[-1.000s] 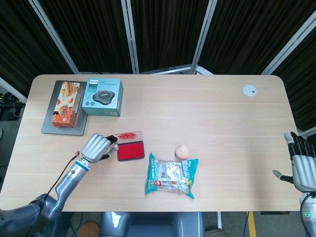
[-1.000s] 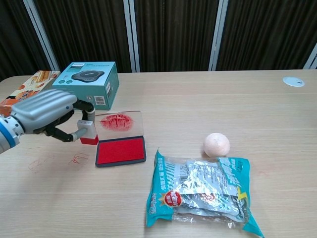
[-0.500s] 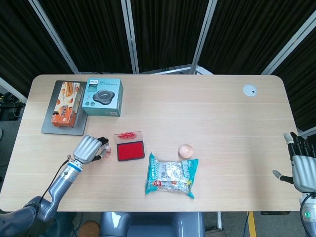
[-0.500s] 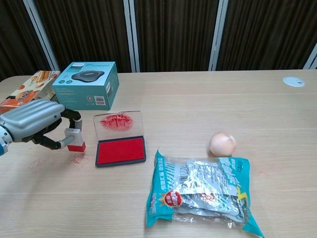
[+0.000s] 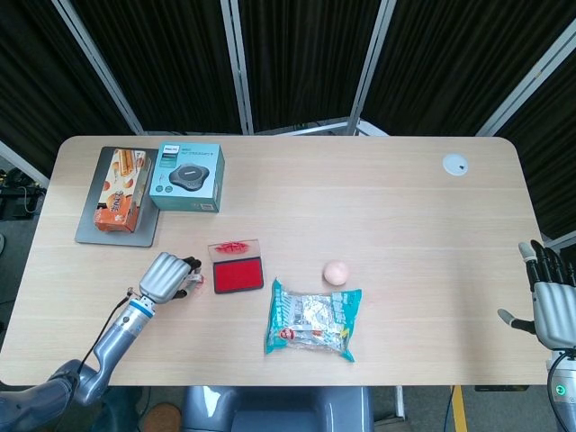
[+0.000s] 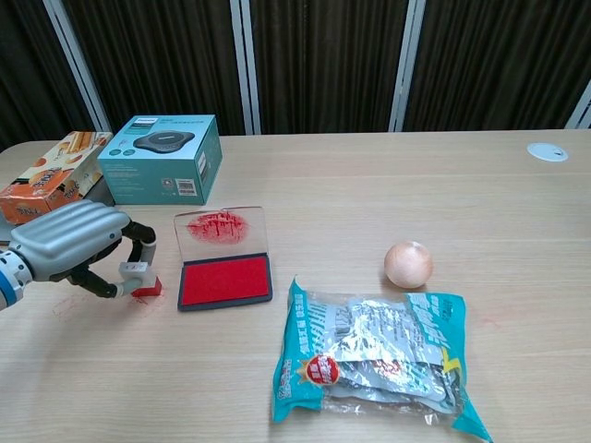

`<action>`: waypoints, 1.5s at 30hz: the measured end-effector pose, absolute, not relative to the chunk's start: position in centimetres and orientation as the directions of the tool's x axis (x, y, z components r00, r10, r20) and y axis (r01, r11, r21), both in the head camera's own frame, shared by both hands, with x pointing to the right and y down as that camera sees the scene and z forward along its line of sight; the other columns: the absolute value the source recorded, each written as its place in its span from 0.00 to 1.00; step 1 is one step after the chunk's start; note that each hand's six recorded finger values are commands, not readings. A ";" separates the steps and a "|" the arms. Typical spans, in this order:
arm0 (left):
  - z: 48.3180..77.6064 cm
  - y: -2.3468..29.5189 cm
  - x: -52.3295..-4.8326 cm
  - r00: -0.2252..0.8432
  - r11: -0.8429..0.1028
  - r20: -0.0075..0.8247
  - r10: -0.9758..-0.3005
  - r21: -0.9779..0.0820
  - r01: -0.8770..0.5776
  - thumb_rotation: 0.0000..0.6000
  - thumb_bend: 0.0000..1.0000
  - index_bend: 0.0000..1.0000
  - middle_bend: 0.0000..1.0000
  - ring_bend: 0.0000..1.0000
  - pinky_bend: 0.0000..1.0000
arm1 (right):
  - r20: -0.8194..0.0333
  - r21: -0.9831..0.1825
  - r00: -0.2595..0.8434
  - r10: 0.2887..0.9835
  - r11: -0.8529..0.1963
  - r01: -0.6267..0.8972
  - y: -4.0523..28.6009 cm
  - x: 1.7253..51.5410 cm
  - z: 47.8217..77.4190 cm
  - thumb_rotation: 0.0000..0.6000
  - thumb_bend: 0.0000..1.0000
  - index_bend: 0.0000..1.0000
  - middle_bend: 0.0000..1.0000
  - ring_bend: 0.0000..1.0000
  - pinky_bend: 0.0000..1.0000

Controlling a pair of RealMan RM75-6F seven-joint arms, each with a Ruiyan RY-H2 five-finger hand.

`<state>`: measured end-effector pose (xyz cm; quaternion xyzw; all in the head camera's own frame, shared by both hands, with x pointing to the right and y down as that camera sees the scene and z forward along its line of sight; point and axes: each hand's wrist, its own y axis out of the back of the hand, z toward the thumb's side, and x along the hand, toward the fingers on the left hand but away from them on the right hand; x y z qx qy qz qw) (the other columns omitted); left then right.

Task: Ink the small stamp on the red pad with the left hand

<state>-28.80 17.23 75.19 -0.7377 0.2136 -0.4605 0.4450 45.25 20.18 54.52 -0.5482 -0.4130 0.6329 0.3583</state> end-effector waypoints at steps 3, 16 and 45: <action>75.1 17.2 -28.9 0.486 -0.510 0.487 -0.726 -0.855 0.096 1.00 0.12 0.55 0.53 0.80 0.85 | -0.396 -0.916 -0.142 0.907 -0.400 0.001 20.2 45.2 54.5 1.00 0.00 0.00 0.00 0.00 0.00; 74.7 16.2 -29.1 0.465 -0.494 0.463 -0.754 -0.867 0.063 1.00 0.12 0.51 0.50 0.80 0.85 | -0.396 -0.916 -0.142 0.907 -0.400 0.001 20.2 45.2 54.5 1.00 0.00 0.00 0.00 0.00 0.00; 69.4 13.9 -32.3 0.394 -0.408 0.341 -0.854 -0.908 -0.098 1.00 0.04 0.29 0.18 0.52 0.56 | -0.389 -0.921 -0.112 0.914 -0.389 0.022 20.3 44.6 53.9 1.00 0.00 0.00 0.00 0.00 0.00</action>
